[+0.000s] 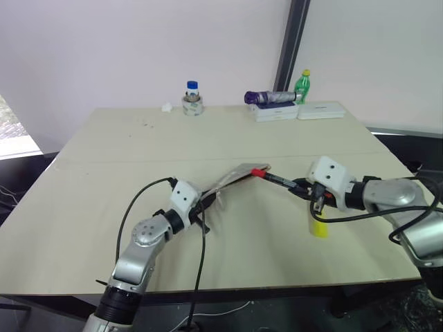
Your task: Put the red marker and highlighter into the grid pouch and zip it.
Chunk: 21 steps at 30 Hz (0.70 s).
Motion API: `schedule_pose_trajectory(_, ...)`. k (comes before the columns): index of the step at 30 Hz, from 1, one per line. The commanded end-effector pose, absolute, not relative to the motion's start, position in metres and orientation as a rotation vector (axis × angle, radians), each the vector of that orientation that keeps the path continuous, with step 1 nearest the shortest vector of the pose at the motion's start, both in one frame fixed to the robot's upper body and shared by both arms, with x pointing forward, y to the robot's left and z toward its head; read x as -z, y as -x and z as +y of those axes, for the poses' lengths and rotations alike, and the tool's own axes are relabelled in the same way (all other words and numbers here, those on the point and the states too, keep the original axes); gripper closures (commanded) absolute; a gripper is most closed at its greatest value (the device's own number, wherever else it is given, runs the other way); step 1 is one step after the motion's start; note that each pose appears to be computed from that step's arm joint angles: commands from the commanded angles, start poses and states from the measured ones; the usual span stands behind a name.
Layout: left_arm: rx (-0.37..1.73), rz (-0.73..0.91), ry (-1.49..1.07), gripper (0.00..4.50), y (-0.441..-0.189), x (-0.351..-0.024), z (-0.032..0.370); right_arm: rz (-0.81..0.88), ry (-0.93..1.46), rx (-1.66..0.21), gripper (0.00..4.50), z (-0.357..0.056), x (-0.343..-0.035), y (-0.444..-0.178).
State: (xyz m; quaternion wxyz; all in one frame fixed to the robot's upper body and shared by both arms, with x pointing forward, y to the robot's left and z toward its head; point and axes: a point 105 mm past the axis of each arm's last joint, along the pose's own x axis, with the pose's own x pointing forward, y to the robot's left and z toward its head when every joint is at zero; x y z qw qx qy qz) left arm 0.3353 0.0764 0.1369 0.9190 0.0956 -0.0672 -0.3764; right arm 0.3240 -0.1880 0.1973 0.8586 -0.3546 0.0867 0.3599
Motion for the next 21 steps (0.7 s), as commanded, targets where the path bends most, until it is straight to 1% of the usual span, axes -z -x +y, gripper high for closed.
schedule_pose_trajectory(1, 0.791, -0.191, -0.206, 4.5, -0.33, -0.15, 0.073, 0.145, 0.782, -0.752, 4.1, -0.187, -0.207, -0.325)
schedule_pose_trajectory(10, 0.815, -0.193, -0.217, 4.5, -0.327, -0.15, 0.07, 0.157, 0.821, -0.777, 4.1, -0.184, -0.203, -0.323)
schedule_pose_trajectory(13, 0.855, -0.198, -0.255, 4.5, -0.323, -0.15, 0.065, 0.164, 0.882, -0.806, 4.1, -0.18, -0.2, -0.321)
schedule_pose_trajectory(17, 0.97, -0.186, -0.338, 4.5, -0.311, -0.143, 0.056, 0.183, 1.06, -0.894, 4.1, -0.17, -0.192, -0.314)
schedule_pose_trajectory(21, 1.062, -0.172, -0.413, 4.5, -0.3, -0.136, 0.054, 0.18, 1.13, -0.977, 4.1, -0.16, -0.187, -0.308)
